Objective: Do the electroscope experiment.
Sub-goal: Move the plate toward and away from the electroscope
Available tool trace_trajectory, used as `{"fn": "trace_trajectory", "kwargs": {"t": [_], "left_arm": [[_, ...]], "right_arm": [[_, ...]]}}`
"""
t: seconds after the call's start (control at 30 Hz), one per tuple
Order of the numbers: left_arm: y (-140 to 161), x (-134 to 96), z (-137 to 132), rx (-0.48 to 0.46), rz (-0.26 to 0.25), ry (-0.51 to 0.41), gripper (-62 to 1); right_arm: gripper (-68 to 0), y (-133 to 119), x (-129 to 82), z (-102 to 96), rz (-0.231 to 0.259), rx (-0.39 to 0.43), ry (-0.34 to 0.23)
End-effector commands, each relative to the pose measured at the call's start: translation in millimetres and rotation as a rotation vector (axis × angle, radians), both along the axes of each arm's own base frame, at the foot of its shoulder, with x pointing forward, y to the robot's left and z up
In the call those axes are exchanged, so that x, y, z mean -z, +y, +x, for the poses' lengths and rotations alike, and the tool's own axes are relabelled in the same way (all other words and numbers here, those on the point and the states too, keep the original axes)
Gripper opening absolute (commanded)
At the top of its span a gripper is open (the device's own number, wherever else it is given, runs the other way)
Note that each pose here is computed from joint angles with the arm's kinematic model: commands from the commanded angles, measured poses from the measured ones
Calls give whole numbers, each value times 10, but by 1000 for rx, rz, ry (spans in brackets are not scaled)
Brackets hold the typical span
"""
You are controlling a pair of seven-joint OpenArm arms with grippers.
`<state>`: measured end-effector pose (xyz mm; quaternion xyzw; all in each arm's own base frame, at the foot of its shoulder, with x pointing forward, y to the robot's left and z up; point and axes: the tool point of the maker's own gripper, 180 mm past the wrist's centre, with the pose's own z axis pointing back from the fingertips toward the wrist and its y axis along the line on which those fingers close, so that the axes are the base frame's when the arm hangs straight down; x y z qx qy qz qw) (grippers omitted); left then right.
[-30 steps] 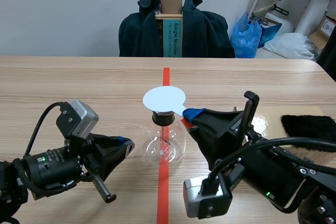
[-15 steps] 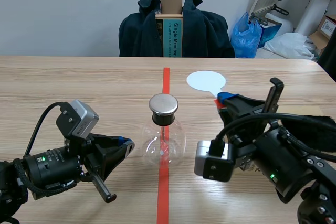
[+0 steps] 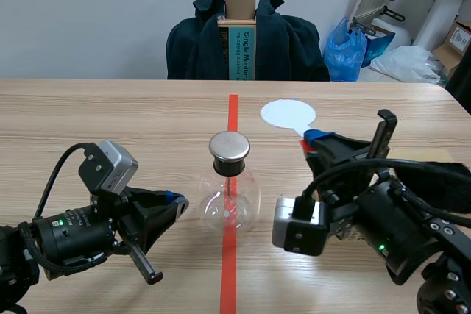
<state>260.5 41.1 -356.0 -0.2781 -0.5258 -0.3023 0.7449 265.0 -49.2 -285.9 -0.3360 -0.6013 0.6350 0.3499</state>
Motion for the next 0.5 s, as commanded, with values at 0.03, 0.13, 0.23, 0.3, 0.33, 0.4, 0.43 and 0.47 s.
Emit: {"fn": "trace_trajectory", "kwargs": {"t": [0.03,0.13,0.23,0.3,0.33,0.4,0.43,0.47], "left_arm": [[-46,-107,43,0,-30,-29,-586],[-46,-107,43,0,-30,-29,-586],[-46,-107,44,0,-29,-29,-586],[-46,-107,44,0,-29,-29,-586],[-46,-107,44,0,-29,-29,-586],[-45,-107,44,0,-29,-29,-586],[-44,-107,45,-1,-29,-29,-586],[-44,-107,45,-1,-29,-29,-586]], "right_arm": [[-668,43,-83,-9,-3,-58,-31],[-668,149,-82,-88,-1,-133,-29],[-668,231,-84,-156,0,-193,-29],[-668,273,-83,-196,1,-225,-29],[-668,290,-86,-213,2,-239,-30],[-668,321,-85,-246,2,-264,-29],[-668,332,-85,-258,2,-273,-29],[-668,344,-84,-270,3,-282,-29]]}}
